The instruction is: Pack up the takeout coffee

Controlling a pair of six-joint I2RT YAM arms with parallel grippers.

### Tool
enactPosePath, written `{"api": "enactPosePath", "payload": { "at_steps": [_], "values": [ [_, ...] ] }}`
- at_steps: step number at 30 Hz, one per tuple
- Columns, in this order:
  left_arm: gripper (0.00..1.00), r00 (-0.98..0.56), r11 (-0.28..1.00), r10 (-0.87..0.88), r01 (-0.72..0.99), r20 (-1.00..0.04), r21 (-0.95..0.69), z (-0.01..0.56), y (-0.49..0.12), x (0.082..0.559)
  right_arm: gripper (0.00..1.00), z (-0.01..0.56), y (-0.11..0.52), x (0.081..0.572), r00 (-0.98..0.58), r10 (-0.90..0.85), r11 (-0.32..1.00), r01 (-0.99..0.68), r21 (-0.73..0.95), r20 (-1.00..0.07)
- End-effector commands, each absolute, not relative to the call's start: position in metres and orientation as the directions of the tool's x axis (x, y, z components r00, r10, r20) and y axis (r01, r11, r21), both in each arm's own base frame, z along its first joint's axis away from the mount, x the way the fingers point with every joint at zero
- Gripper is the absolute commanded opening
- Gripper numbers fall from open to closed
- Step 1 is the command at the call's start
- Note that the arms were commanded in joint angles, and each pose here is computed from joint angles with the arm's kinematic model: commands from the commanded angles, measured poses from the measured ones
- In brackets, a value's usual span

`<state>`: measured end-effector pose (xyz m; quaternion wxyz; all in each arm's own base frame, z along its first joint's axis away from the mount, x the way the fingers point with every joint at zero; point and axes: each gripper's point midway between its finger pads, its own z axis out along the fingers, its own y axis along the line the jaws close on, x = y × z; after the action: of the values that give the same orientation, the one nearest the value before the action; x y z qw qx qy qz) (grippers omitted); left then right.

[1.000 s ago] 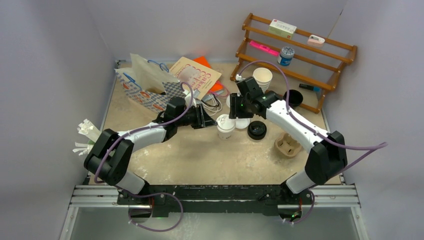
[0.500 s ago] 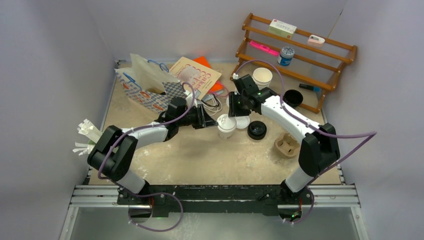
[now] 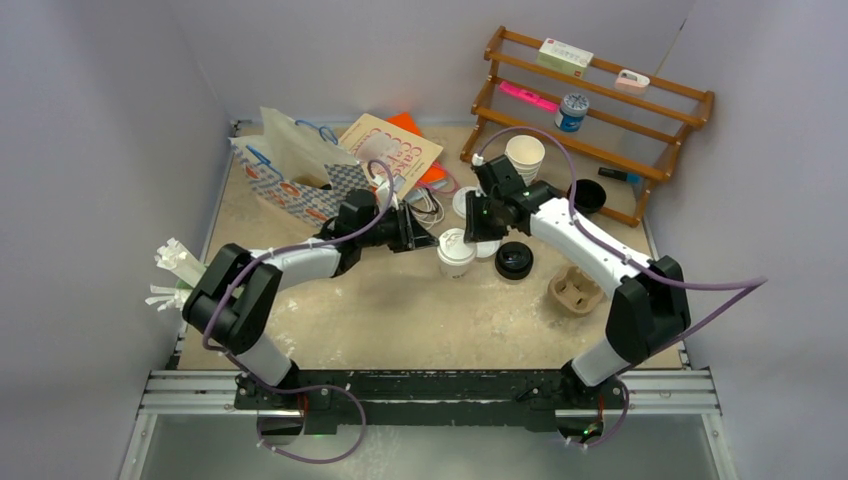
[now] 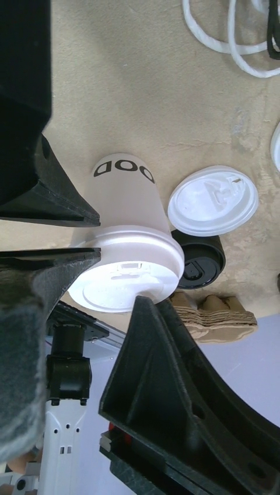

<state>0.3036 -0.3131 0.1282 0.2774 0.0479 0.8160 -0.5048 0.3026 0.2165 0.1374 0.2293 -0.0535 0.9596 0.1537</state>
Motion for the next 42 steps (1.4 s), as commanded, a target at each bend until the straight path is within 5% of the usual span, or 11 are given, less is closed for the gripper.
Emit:
{"api": "enactPosePath", "payload": {
  "at_steps": [1, 9, 15, 19, 21, 42],
  "values": [
    [0.22, -0.809, 0.465, -0.209, 0.411, -0.549, -0.784, 0.144, -0.323, 0.319, 0.31, 0.145, 0.218, 0.283, -0.909, -0.004, 0.933, -0.154, 0.326, -0.418],
    [0.22, -0.794, 0.447, -0.226, 0.429, -0.564, -0.785, 0.153, -0.332, 0.332, 0.40, 0.142, 0.207, 0.266, -0.925, 0.003, 0.941, -0.126, 0.313, -0.380],
    [0.29, -0.788, 0.465, -0.228, 0.428, -0.572, -0.775, 0.158, -0.329, 0.331, 0.61, 0.160, 0.197, 0.274, -0.886, -0.042, 0.949, -0.180, 0.259, -0.462],
    [0.33, -0.793, 0.472, -0.242, 0.407, -0.559, -0.782, 0.164, -0.324, 0.321, 0.92, 0.178, 0.196, 0.295, -0.812, -0.113, 0.942, -0.271, 0.198, -0.572],
    [0.33, -0.796, 0.477, -0.252, 0.393, -0.551, -0.786, 0.166, -0.319, 0.311, 0.98, 0.180, 0.202, 0.299, -0.790, -0.160, 0.928, -0.325, 0.183, -0.593],
    [0.26, -0.847, 0.434, -0.250, 0.335, -0.469, -0.837, 0.147, -0.319, 0.292, 0.97, 0.167, 0.244, 0.310, -0.693, -0.360, 0.854, -0.514, 0.078, -0.625]
  ]
}}
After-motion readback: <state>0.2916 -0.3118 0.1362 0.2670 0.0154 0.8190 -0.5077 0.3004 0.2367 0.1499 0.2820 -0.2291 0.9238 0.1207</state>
